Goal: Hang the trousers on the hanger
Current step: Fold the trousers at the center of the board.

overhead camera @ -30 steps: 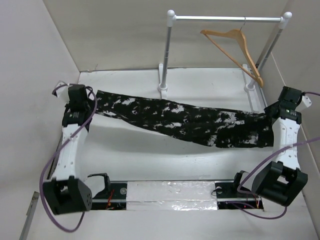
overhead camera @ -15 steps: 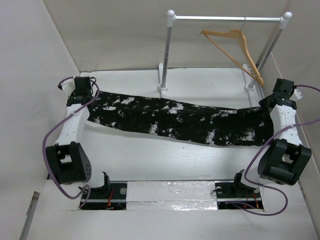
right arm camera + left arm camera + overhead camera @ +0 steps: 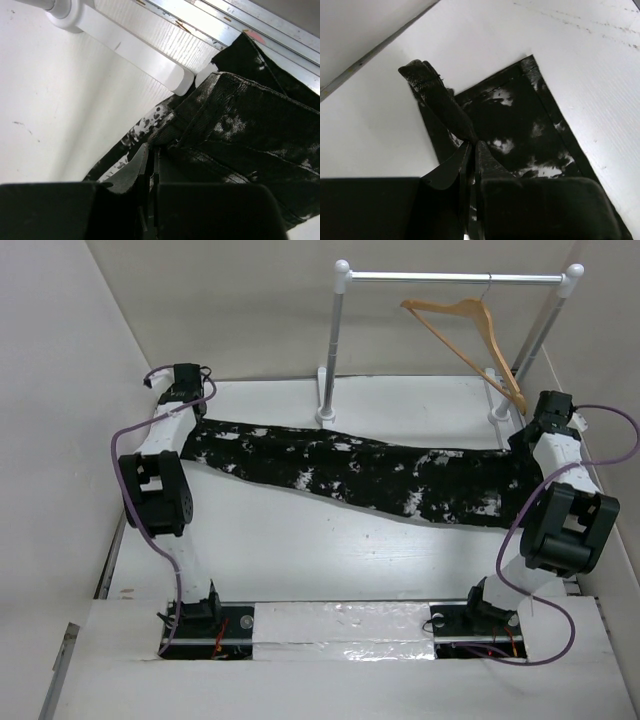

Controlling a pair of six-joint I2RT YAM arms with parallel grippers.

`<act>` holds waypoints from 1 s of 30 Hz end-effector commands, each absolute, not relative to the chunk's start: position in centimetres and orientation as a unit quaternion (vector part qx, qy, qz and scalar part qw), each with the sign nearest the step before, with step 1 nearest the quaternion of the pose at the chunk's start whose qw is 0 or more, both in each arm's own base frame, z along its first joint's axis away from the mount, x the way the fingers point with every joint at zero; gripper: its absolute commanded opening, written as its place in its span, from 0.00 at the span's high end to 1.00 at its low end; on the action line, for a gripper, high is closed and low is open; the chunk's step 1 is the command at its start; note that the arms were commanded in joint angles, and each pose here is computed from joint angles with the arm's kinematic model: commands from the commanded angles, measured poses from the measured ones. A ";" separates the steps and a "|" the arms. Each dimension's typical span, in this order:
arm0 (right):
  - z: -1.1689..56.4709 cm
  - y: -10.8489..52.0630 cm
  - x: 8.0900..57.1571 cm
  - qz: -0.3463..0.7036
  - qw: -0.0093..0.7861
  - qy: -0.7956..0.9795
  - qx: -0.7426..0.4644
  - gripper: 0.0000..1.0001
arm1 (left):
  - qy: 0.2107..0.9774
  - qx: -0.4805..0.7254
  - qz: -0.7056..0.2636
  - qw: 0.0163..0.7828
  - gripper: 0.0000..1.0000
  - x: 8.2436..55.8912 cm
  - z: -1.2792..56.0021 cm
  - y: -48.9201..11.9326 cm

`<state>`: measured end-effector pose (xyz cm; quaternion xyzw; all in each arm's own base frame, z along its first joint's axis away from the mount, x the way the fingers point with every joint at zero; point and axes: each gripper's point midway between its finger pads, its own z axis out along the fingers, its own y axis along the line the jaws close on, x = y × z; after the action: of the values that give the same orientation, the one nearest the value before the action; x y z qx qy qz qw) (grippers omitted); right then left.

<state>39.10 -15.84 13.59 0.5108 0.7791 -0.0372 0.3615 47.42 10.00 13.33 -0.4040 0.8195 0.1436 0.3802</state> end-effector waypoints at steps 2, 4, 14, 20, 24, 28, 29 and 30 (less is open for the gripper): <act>18.6 -19.4 42.8 -0.059 0.450 0.727 0.515 1.00 | 0.787 -0.409 0.167 0.432 1.00 50.3 17.4 11.8; 18.5 -19.6 43.4 -0.057 0.459 0.723 0.513 1.00 | 0.788 -0.404 0.161 0.437 1.00 51.2 17.3 11.7; 16.3 -20.9 45.4 -0.060 0.447 0.725 0.520 1.00 | 0.807 -0.371 0.157 0.432 0.91 57.7 14.4 10.2; 18.7 -19.4 45.7 -0.032 0.481 0.710 0.513 0.19 | 0.809 -0.345 0.131 0.457 0.20 58.0 16.0 8.4; 21.1 -18.3 44.5 -0.006 0.510 0.697 0.504 0.08 | 0.787 -0.358 0.128 0.485 0.14 55.3 19.6 9.1; 22.9 -16.0 42.3 0.028 0.536 0.689 0.487 0.08 | 0.792 -0.367 0.107 0.476 0.17 52.0 17.9 8.8; 21.2 -14.8 41.3 0.033 0.525 0.700 0.483 0.15 | 0.804 -0.373 0.104 0.452 0.17 50.6 15.4 8.9; 21.0 -13.9 40.6 0.039 0.526 0.703 0.477 0.25 | 0.811 -0.373 0.087 0.443 0.20 50.2 14.6 8.2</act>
<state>41.01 -15.99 19.92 0.4961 0.7119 0.0067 0.4971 50.96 8.34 13.29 -0.3550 0.8252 0.1246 0.4212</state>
